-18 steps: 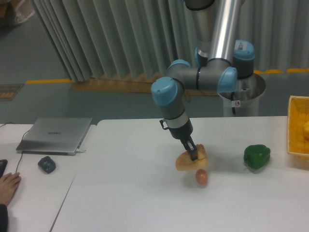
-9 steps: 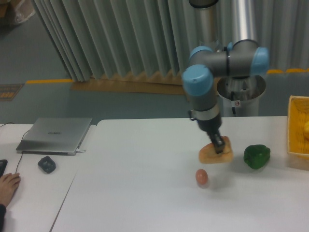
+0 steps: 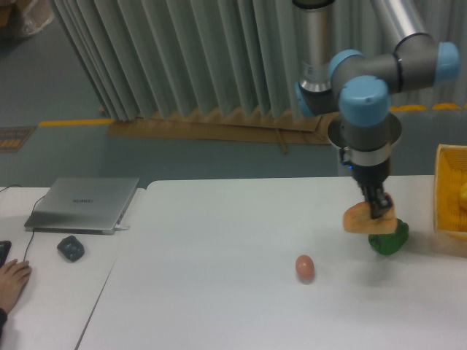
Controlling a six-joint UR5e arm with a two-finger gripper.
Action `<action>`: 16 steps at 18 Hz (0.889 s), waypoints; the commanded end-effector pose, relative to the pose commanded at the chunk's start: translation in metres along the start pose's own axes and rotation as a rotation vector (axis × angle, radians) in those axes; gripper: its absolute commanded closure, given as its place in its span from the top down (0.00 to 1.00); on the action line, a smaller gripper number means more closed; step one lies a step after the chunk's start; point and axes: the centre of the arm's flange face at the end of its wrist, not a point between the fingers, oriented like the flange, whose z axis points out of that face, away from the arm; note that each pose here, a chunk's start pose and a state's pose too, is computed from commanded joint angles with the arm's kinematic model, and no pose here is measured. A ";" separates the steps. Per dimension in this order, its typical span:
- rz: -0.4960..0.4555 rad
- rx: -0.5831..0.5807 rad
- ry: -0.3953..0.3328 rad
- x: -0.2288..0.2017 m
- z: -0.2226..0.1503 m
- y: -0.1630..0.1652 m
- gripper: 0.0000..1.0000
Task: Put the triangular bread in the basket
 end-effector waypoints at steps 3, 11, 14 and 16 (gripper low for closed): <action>0.033 0.004 0.010 -0.003 -0.001 0.030 0.38; 0.140 0.020 0.028 -0.008 0.003 0.148 0.38; 0.175 0.023 0.028 -0.006 0.004 0.187 0.38; 0.191 0.024 0.024 -0.005 0.006 0.206 0.39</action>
